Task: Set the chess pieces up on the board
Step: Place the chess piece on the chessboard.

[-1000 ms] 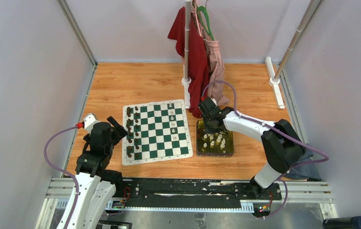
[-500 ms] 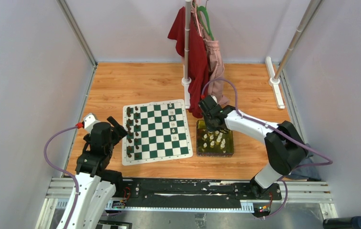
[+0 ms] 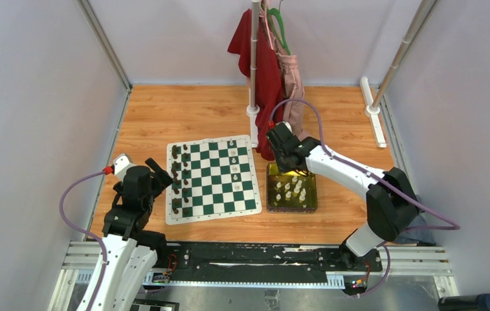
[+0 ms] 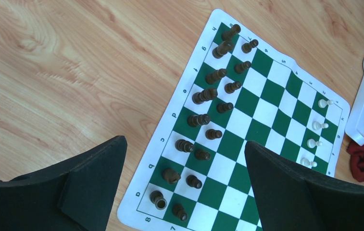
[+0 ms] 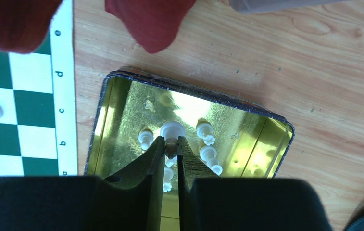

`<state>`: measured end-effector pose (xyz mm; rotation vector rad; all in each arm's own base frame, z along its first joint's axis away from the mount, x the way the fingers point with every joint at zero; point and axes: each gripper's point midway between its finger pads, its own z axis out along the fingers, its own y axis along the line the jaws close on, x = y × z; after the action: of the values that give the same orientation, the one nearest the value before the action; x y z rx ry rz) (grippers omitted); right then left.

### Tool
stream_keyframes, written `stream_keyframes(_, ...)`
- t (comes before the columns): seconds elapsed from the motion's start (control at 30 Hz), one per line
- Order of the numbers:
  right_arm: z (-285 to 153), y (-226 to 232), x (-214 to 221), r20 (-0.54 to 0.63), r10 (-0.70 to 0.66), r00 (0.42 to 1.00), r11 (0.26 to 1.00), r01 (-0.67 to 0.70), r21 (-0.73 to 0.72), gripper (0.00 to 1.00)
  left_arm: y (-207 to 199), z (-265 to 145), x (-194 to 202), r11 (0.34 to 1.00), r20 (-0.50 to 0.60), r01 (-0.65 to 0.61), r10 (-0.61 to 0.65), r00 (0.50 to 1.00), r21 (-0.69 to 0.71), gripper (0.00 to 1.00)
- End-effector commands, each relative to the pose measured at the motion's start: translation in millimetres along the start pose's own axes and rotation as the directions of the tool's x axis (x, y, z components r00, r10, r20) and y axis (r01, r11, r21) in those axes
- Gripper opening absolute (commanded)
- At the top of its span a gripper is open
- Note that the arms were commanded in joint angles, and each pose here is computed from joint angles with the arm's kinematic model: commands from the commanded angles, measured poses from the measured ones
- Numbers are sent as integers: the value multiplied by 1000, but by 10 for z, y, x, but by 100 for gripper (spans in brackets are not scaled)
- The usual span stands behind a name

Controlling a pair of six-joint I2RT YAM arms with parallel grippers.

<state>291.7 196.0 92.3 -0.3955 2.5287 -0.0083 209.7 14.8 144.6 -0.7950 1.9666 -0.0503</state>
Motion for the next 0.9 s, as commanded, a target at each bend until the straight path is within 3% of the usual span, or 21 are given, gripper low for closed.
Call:
stream_keyframes(0.0,-240,11,-98,22,-45,999,999,44,16,0,37,16,-30,1000,25,3,-3,1000,-13,100)
stream_keyframes(0.5,-476,521,-214,43,-158,986,986,161,-52,0,41,-10,-47,1000,36,17,-17,999,-8,100)
stream_keyframes(0.87,-295,802,-376,20,-217,976,972,218,-92,0,48,-12,-54,1000,41,21,-21,999,-11,100)
